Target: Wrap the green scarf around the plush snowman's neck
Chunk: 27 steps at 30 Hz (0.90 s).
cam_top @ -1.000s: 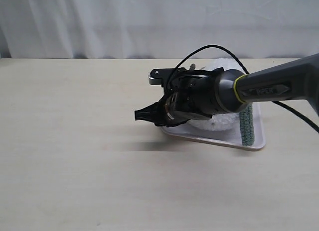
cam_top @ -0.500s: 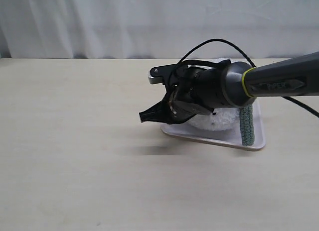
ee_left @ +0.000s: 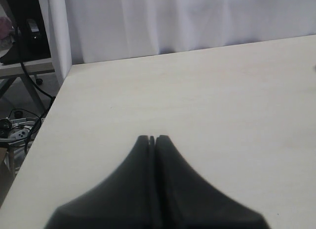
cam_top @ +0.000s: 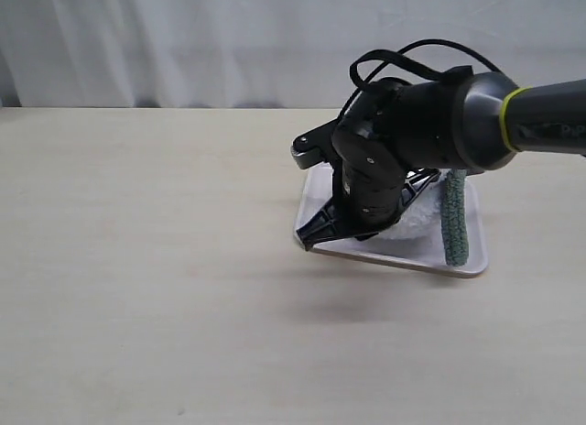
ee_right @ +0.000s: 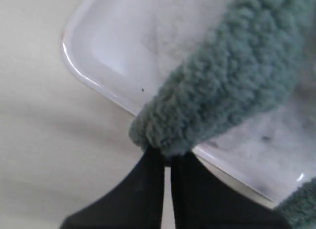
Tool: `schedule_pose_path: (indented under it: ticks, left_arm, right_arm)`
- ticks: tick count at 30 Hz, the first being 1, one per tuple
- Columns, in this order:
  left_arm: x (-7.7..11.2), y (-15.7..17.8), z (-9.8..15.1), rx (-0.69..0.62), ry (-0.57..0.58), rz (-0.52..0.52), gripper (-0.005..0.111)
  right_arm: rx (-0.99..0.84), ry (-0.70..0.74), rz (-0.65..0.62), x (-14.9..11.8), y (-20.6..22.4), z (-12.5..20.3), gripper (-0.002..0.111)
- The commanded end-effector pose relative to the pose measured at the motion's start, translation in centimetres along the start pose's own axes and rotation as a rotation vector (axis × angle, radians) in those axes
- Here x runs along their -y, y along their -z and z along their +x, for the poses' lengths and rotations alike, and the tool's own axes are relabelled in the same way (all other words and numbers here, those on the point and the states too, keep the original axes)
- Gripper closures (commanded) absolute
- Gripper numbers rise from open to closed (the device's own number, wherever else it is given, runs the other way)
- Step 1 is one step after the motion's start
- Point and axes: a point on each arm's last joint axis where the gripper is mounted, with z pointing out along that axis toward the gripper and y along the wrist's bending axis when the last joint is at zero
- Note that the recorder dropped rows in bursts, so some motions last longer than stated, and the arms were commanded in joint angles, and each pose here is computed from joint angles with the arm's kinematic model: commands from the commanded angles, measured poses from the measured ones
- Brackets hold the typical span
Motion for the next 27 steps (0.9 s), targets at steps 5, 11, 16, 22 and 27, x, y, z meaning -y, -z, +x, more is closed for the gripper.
schedule_pose_path:
  ticks: [5, 11, 16, 22, 27]
  left_arm:
    - [0.0, 0.0, -0.1, 0.015, -0.001, 0.008, 0.107]
    - [0.0, 0.0, -0.1, 0.015, -0.001, 0.008, 0.107]
    - [0.0, 0.0, -0.1, 0.015, -0.001, 0.008, 0.107]
    - [0.0, 0.0, -0.1, 0.015, -0.001, 0.008, 0.107]
    - [0.0, 0.0, -0.1, 0.015, -0.001, 0.008, 0.107]
  right_arm:
    - [-0.109, 0.082, 0.090, 1.1, 0.7, 1.1, 0.104]
    - [-0.138, 0.107, 0.138, 1.6, 0.8, 1.3, 0.104]
    - [-0.156, 0.122, 0.144, 1.6, 0.6, 1.7, 0.104]
    - [-0.208, 0.171, 0.171, 1.4, -1.1, 3.0, 0.104]
    - [-0.211, 0.184, 0.182, 1.5, -1.3, 3.2, 0.104]
